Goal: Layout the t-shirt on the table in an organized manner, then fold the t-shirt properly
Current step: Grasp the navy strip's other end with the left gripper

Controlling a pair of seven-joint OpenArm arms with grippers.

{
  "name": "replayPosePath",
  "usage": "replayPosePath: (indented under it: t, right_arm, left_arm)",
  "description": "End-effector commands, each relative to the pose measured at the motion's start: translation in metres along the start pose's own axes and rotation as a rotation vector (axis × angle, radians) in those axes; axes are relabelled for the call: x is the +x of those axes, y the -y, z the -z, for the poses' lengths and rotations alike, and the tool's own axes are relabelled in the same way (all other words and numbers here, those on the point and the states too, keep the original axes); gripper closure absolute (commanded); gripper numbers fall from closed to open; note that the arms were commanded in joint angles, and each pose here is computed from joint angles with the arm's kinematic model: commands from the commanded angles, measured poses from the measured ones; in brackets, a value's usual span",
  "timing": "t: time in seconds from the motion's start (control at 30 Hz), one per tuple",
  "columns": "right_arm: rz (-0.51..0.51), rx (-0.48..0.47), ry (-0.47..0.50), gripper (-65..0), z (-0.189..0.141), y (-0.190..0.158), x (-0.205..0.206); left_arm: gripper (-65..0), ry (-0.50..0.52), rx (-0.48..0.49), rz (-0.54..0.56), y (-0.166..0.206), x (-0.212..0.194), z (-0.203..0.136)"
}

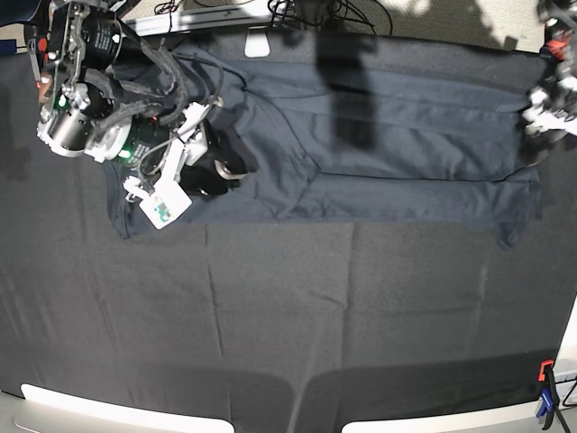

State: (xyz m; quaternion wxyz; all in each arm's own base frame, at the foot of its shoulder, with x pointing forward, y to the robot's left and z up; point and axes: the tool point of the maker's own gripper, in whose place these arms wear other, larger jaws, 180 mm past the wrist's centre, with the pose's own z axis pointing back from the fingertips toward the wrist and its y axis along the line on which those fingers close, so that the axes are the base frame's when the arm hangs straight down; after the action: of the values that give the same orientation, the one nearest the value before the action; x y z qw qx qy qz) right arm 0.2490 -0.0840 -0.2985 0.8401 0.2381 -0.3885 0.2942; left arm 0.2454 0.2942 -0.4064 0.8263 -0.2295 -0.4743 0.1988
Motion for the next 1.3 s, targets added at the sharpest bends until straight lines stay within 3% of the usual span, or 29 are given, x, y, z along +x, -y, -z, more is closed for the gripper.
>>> replayPosePath:
  t: [0.0,0.33,0.6,0.73,1.0,1.17,1.27]
  right_arm:
    - [-0.024,0.01,0.051,-22.2,-0.004,-0.002,0.014]
    - [-0.024,0.01,0.05,-22.2,-0.004,-0.002,0.013]
    - [-0.024,0.01,0.05,-22.2,-0.004,-0.002,0.013]
    - [-0.024,0.01,0.05,-22.2,-0.004,-0.002,0.013]
    - [-0.024,0.01,0.05,-22.2,-0.004,-0.002,0.014]
    - [-0.023,0.01,0.05,-22.2,-0.004,-0.002,0.014]
    - [-0.023,0.01,0.05,-22.2,-0.004,-0.002,0.014]
  left_arm:
    - [-23.3,0.044,-0.026,0.011,0.007,0.015,0.002]
    - [-23.2,0.105,-0.091,-0.041,0.032,0.027,0.031]
    - [-20.5,0.076,-0.082,-0.161,0.019,0.008,0.047]
    - [-20.2,0.135,-0.11,-0.206,0.019,0.024,0.043]
    - [-20.3,0.087,-0.028,0.043,-0.002,0.068,0.026]
    - [-20.3,0.0,0.048,0.138,-0.019,0.059,0.023]
    - [-20.3,-0.028,0.056,0.143,-0.021,0.053,0.022]
